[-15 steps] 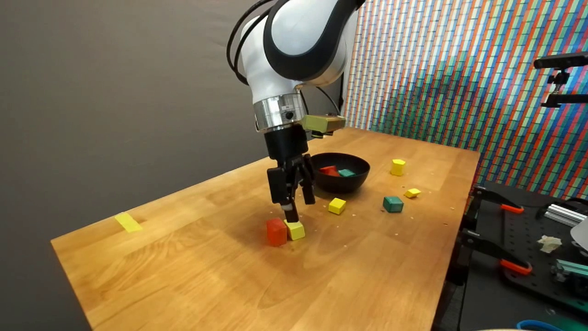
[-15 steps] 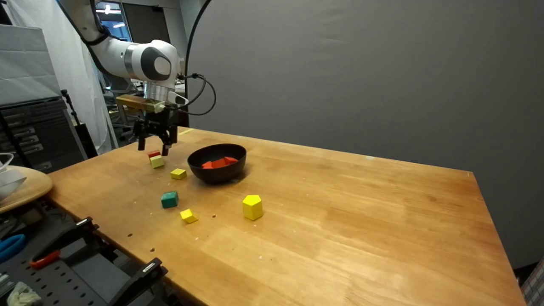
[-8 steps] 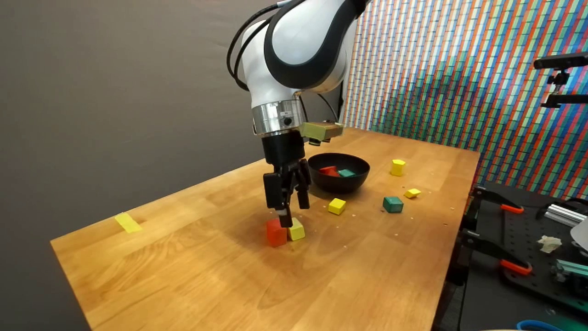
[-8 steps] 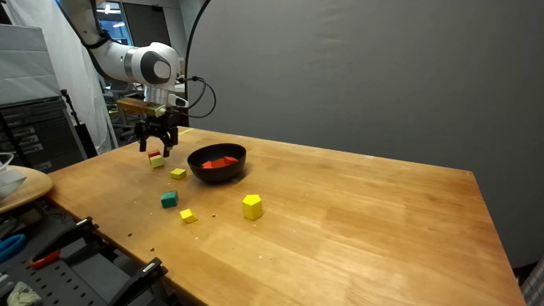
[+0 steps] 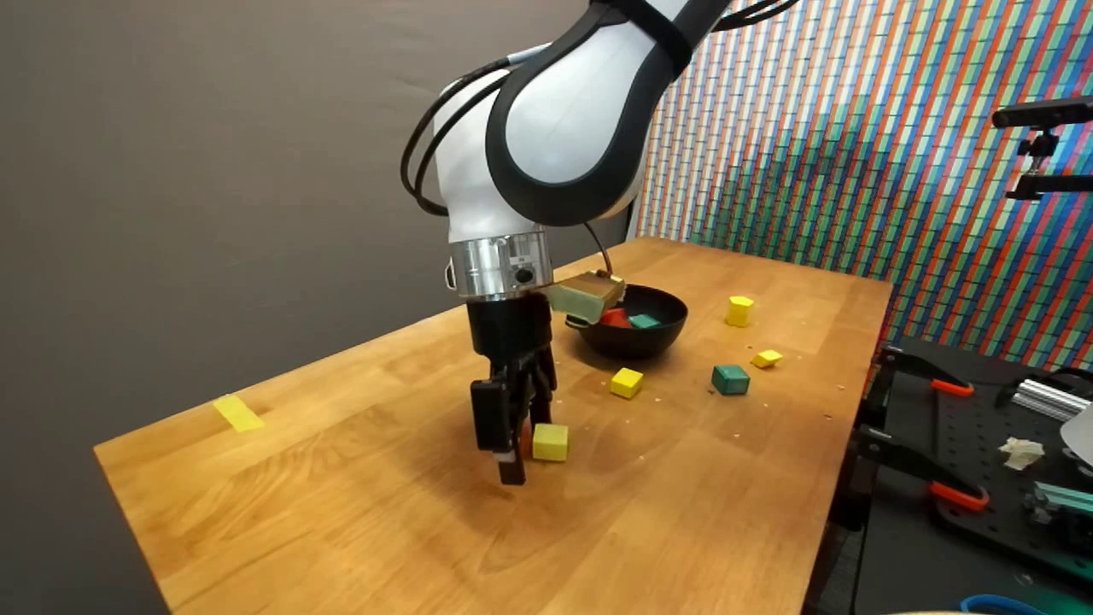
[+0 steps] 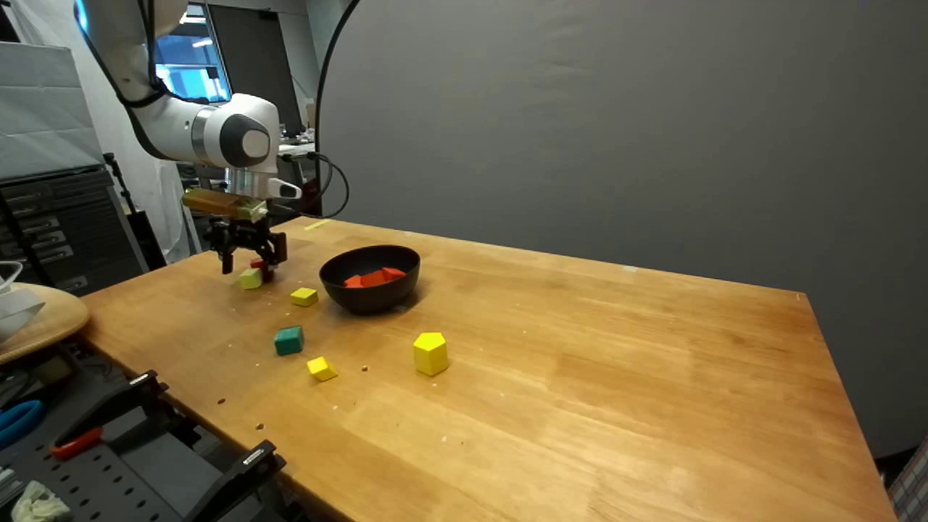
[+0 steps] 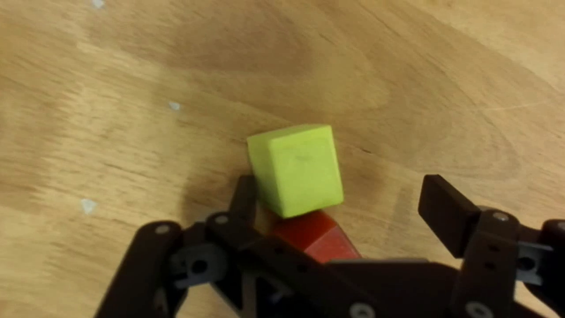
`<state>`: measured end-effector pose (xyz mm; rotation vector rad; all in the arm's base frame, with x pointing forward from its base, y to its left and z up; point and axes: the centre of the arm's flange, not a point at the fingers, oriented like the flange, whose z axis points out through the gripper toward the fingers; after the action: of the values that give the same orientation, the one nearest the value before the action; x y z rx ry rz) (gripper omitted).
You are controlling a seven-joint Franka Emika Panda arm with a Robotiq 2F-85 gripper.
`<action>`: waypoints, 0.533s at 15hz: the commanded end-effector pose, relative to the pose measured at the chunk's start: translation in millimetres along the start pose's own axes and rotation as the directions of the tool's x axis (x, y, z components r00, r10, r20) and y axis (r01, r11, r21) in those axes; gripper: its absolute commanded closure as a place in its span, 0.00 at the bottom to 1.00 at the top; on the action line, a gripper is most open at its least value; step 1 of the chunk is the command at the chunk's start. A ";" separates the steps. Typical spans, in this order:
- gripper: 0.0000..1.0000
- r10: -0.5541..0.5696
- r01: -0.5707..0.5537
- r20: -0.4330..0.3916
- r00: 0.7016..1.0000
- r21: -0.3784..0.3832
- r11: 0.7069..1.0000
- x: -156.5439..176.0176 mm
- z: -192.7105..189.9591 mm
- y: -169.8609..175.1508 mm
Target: Put all the toy blocks into the bowl.
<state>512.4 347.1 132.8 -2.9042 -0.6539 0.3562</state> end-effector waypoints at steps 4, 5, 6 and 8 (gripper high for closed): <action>0.63 -0.055 0.051 -0.077 0.996 -0.051 0.997 6.5 -5.7 -5.3; 0.69 -0.058 0.053 -0.096 0.994 -0.054 0.997 8.2 -7.4 -6.3; 0.77 -0.056 0.049 -0.121 0.991 -0.059 0.997 10.4 -9.2 -7.5; 0.92 -0.047 0.037 -0.166 0.985 -0.061 0.997 14.5 -11.9 -9.6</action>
<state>521.4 353.5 139.2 -2.9137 -0.7192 0.2049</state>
